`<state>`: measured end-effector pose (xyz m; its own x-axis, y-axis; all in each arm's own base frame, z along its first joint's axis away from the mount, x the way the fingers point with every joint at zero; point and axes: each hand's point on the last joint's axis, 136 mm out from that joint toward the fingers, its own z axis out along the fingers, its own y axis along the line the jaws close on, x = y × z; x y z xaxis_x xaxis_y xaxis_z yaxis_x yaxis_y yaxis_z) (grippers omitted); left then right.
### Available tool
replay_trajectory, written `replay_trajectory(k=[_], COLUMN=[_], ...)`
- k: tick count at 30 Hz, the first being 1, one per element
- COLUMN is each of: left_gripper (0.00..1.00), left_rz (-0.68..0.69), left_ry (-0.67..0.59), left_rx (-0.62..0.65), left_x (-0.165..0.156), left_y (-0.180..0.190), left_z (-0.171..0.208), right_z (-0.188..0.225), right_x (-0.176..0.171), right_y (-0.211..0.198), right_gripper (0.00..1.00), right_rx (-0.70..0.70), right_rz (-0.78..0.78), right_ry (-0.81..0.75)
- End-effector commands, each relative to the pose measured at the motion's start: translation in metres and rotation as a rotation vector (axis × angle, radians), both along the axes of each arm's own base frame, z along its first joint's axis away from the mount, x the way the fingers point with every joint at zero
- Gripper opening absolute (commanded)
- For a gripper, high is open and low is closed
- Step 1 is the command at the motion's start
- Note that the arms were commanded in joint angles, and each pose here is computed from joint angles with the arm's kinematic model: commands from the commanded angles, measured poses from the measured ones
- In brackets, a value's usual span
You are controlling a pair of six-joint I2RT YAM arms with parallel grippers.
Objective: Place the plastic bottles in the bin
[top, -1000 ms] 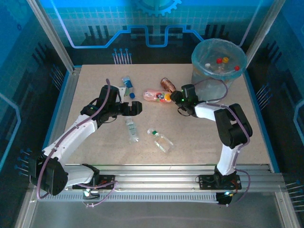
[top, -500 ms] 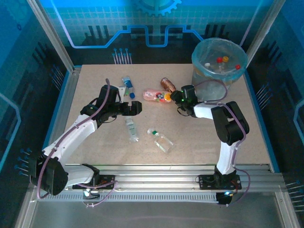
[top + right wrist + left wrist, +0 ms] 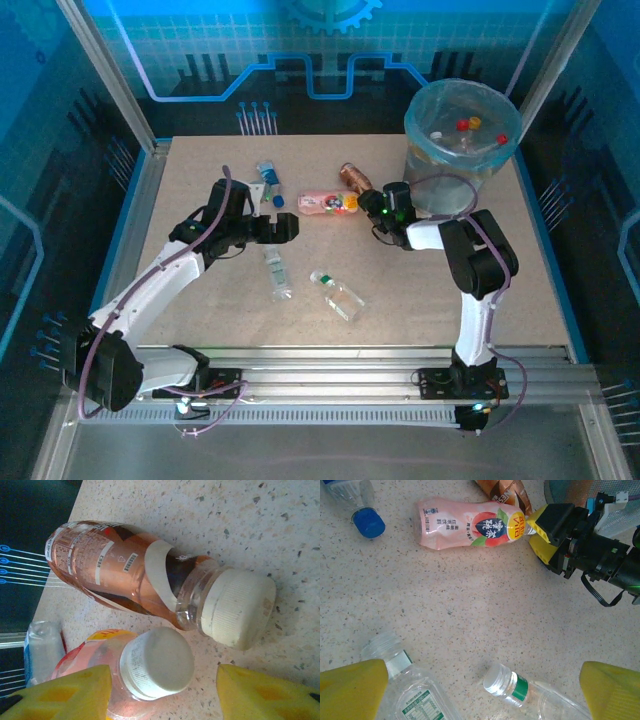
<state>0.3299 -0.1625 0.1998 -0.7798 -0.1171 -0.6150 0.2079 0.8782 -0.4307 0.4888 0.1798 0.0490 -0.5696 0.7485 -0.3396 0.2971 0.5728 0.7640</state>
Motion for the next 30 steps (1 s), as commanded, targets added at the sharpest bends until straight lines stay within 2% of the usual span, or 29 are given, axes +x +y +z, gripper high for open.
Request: replay_trajectory(k=[1,11,17,30], left_gripper=[0.99,0.99,0.99,0.99], left_rz=[-0.013,-0.013,-0.013,-0.014], left_ry=[-0.018,-0.012,-0.011,-0.008], left_rx=[-0.012,-0.015,-0.012,-0.012], left_x=[0.004,0.004,0.004,0.004], left_y=[-0.001,-0.002,-0.001,-0.002], left_z=[0.009,0.007,0.007,0.005], right_z=[-0.005,-0.003,-0.001,-0.003], right_x=[0.004,0.012,0.016,0.024], right_y=[-0.005,0.003,0.005,0.001], right_gripper=[0.57,0.52,0.57,0.57], right_rx=[0.044,0.120,0.169,0.233], right_rz=[-0.020,-0.010,-0.016,-0.051], right_ry=[-0.017,-0.069,-0.097,-0.120])
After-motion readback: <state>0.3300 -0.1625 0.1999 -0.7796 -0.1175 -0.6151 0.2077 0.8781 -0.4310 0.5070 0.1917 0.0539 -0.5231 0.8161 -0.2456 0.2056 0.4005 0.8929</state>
